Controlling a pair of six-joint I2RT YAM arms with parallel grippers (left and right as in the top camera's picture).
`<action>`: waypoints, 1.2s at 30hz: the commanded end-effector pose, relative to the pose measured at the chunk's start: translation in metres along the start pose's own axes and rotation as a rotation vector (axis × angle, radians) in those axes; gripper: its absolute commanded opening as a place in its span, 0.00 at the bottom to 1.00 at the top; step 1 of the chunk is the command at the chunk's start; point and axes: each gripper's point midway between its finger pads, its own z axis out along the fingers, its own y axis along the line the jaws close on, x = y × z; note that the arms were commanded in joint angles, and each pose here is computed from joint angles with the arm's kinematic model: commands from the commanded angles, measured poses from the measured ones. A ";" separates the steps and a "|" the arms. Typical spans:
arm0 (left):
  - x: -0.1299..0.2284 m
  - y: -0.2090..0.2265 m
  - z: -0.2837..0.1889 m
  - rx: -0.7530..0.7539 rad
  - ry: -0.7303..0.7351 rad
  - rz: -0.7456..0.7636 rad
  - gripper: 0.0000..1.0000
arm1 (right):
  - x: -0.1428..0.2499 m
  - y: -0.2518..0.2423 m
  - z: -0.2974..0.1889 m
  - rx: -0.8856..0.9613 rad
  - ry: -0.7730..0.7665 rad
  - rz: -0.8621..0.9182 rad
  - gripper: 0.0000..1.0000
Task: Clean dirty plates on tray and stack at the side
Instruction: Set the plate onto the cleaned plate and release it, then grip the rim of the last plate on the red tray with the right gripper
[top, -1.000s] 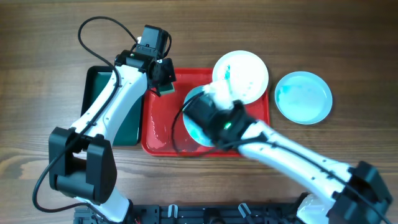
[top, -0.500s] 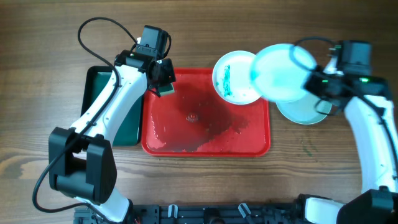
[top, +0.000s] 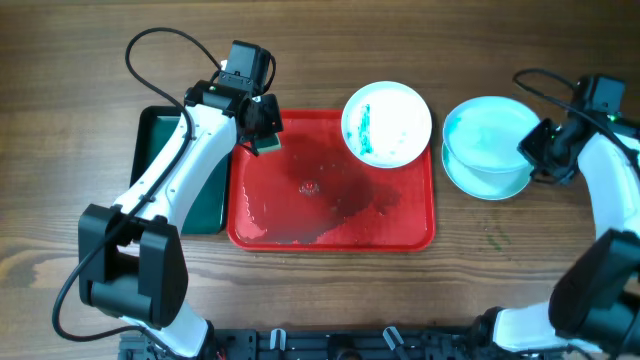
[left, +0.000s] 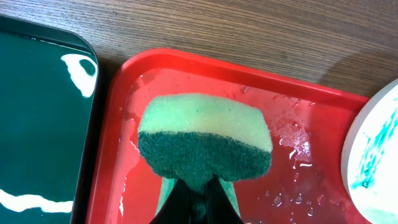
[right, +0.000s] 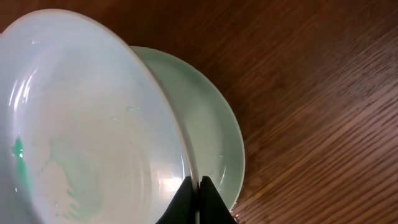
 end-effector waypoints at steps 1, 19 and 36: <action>-0.005 -0.003 -0.005 0.019 -0.013 -0.013 0.04 | 0.008 -0.009 0.025 0.061 0.059 0.013 0.04; -0.005 -0.003 -0.005 0.019 -0.013 -0.013 0.04 | 0.012 0.101 -0.025 -0.279 0.012 -0.361 0.45; -0.005 -0.003 -0.005 0.019 -0.013 -0.013 0.04 | 0.044 0.198 0.054 -0.379 -0.052 -0.716 0.49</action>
